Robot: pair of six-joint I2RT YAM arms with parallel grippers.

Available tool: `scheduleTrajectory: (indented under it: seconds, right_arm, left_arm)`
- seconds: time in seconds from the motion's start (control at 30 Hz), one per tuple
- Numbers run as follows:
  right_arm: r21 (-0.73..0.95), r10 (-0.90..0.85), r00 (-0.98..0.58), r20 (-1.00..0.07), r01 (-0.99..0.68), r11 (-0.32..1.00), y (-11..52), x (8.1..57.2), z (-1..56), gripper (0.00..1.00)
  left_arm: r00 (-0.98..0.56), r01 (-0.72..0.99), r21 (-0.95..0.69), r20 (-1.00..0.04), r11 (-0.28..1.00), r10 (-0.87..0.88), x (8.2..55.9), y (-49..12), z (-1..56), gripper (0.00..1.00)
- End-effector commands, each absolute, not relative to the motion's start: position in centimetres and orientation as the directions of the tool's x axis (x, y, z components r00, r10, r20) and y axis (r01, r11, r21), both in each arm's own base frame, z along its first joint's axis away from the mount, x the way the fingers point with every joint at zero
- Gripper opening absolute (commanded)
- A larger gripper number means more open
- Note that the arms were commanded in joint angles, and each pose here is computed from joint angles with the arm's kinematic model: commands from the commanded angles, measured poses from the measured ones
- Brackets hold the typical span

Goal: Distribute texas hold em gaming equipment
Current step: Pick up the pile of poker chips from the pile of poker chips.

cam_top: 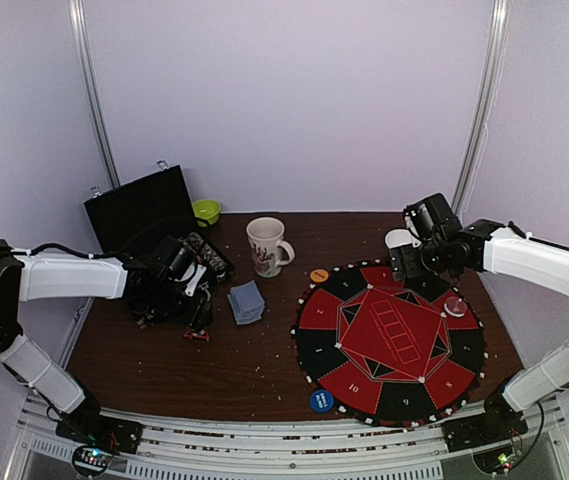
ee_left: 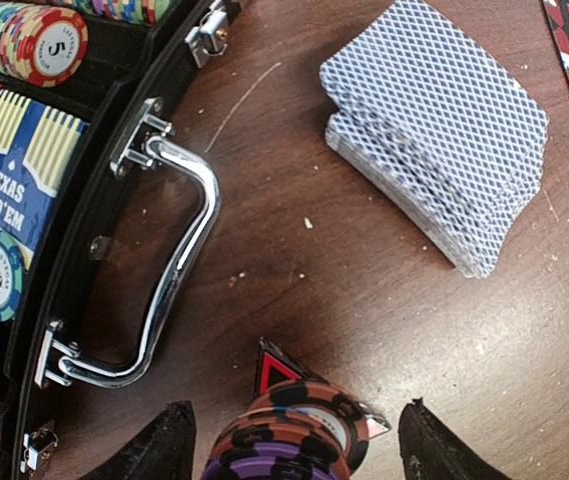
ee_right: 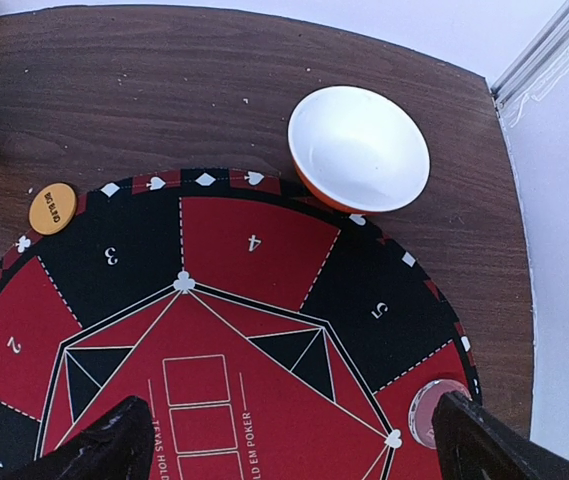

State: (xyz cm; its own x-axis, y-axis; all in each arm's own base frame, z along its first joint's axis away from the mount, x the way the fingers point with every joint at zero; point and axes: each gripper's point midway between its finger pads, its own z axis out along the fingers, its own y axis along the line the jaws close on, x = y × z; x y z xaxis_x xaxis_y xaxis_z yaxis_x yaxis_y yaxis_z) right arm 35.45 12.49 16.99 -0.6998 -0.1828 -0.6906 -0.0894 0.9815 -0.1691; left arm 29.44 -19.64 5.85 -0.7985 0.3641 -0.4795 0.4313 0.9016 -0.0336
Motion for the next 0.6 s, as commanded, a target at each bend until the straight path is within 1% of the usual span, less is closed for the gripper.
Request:
scheduleTrajectory:
  seconds: [0.0, 0.13, 0.23, 0.43, 0.57]
  right_arm:
    - [-0.192, -0.192, -0.704, -0.684, -0.080, 0.978, 12.22, 35.72, 16.66, 1.00]
    - [-0.195, -0.195, -0.708, -0.678, -0.083, 0.977, 12.24, 35.71, 16.46, 1.00]
    - [-0.194, -0.194, -0.710, -0.677, -0.083, 0.978, 12.25, 35.70, 16.49, 1.00]
    - [-0.189, -0.195, -0.707, -0.679, -0.088, 0.978, 12.38, 35.73, 16.74, 1.00]
    - [-0.184, -0.194, -0.707, -0.680, -0.092, 0.979, 12.51, 35.74, 16.89, 1.00]
  left_arm:
    - [-0.787, 0.442, -0.020, -0.489, 0.897, 0.377, 29.59, -19.90, 5.46, 0.68]
    - [-0.785, 0.456, -0.013, -0.477, 0.890, 0.395, 29.53, -19.94, 5.00, 0.58]
    - [-0.781, 0.458, -0.004, -0.479, 0.889, 0.400, 29.65, -19.92, 5.05, 0.54]
    - [-0.779, 0.452, 0.022, -0.478, 0.892, 0.406, 29.84, -19.50, 4.98, 0.52]
    - [-0.776, 0.455, 0.027, -0.478, 0.890, 0.411, 29.87, -19.46, 4.98, 0.42]
